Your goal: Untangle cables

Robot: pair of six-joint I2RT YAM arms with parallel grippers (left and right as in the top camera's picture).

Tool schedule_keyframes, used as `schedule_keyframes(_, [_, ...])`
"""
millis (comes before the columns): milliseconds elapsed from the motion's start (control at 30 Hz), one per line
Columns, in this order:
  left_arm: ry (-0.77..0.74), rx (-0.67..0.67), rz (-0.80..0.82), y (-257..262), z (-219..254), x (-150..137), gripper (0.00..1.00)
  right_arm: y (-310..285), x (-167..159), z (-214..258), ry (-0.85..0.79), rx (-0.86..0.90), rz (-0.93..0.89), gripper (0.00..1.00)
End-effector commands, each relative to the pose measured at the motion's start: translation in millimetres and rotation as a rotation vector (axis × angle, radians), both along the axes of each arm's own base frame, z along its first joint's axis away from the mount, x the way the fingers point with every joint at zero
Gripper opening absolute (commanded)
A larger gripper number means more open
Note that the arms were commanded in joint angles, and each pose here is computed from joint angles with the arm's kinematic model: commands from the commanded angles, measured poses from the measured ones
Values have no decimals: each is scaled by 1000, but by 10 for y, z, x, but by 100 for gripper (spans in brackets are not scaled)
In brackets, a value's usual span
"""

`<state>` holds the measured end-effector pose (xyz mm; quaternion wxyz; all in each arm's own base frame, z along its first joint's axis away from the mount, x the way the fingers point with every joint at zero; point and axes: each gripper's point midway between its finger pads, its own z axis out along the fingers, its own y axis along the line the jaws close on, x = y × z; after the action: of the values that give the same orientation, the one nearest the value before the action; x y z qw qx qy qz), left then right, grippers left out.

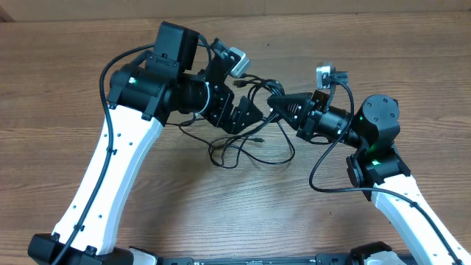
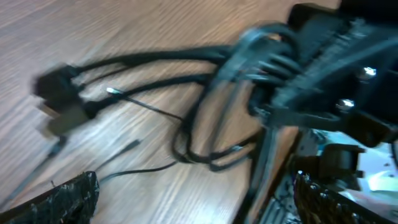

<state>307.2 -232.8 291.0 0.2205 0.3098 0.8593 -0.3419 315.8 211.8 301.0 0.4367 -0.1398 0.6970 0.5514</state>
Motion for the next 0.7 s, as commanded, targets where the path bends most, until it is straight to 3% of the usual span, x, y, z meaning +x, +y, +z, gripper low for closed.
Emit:
schedule_keyframes(0, [7,-60,-23,-153,180,-121,100,-63,100,91,51,54,-69,4])
schedule_keyframes(233, [23,-78,-4,-257,197,-102,99,-62,99,112,60,67,-67,4])
schedule_keyframes(500, [138,-2,332,-16,46,193,100,-62,99,111,60,67,-67,4])
schedule_keyframes(667, [130,15,392,39,30,268,100,-62,98,116,65,72,-67,4])
